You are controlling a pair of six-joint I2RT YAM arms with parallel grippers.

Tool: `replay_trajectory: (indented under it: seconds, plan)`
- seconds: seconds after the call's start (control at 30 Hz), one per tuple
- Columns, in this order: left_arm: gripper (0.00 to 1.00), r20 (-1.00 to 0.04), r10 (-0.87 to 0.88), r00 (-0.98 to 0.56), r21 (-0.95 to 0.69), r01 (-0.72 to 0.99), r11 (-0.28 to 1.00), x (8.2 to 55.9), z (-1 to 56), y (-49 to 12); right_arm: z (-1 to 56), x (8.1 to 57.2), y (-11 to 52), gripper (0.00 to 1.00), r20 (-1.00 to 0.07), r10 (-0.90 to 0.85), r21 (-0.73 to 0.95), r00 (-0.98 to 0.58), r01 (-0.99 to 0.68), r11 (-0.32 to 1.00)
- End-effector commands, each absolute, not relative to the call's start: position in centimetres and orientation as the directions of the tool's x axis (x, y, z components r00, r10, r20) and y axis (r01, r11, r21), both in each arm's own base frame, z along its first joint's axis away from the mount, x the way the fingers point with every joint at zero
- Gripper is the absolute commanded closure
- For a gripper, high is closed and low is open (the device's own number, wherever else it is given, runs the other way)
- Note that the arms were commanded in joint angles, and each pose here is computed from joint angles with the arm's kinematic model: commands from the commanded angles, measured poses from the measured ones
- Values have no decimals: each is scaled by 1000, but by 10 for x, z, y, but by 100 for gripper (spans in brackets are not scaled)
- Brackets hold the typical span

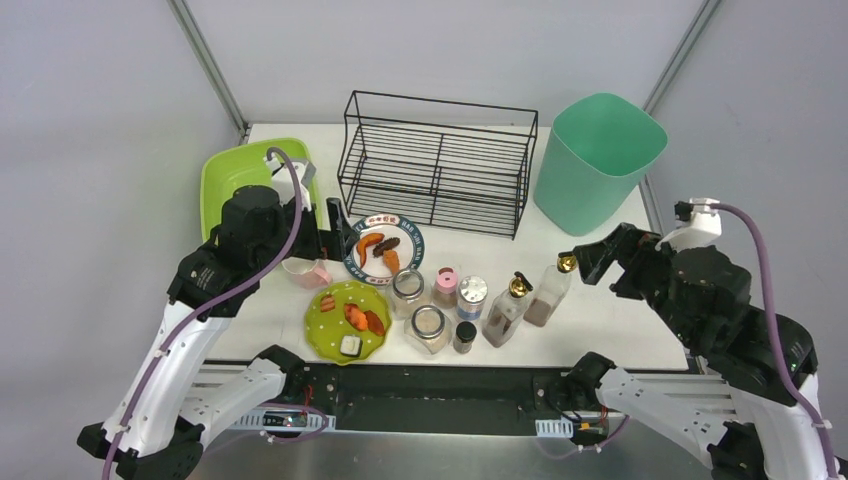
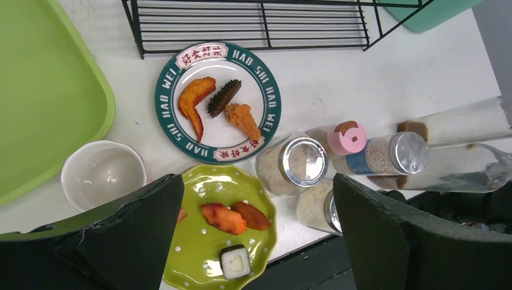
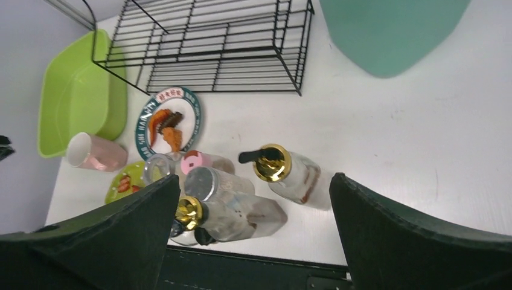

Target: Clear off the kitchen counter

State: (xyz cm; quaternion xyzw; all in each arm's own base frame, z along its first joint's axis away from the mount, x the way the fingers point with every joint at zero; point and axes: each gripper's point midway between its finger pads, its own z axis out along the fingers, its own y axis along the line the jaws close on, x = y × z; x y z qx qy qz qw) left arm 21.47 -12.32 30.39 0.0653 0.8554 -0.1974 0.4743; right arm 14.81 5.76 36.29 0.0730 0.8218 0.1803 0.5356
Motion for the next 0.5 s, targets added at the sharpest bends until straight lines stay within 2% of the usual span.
replay_trajectory:
  seconds: [0.0,0.13,0.27,0.47]
  plan:
    - [0,-827,-62,-559,-286,323,902,208,297,-127,324,143,46,1,-822,288,317,-492,24,948]
    - [0,-813,-81,-577,-292,284,913,208,286,-123,303,135,46,1,-795,270,302,-543,32,953]
    - [1,-809,-41,-587,-281,325,903,205,275,-128,286,131,58,1,-772,241,310,-588,-18,951]
    - [0,-787,-4,-617,-275,345,897,201,253,-130,262,143,59,1,-776,191,230,-602,12,973]
